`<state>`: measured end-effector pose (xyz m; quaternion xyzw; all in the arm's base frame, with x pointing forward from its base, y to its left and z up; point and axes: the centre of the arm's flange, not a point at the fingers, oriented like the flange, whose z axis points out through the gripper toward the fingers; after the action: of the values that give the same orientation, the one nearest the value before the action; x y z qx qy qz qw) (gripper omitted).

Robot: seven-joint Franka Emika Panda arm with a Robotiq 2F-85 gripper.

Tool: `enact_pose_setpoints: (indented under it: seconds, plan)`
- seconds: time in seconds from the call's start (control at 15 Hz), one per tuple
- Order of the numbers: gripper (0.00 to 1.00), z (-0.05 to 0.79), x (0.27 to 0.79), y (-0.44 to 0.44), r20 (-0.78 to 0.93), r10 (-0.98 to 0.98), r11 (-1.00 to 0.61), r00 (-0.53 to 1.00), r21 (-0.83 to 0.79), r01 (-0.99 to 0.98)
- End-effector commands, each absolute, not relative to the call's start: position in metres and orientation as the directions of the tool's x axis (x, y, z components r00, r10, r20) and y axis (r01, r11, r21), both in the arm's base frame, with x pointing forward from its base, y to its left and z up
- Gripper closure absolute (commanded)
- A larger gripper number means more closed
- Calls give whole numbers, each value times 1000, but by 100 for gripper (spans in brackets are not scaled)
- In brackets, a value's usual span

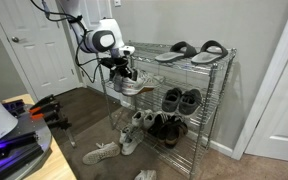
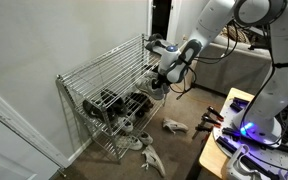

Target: Move the white pair of shoes to the second shelf

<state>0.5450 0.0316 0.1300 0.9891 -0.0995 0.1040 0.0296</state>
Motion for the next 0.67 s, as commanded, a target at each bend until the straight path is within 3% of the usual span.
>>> enact_pose_setpoints:
  seconds: [0.0,0.6]
  plan:
    - [95,131,561,37,295,-200,-977,934,12,-213]
    - [95,101,556,27,391,-258,-965,883,-61,-255]
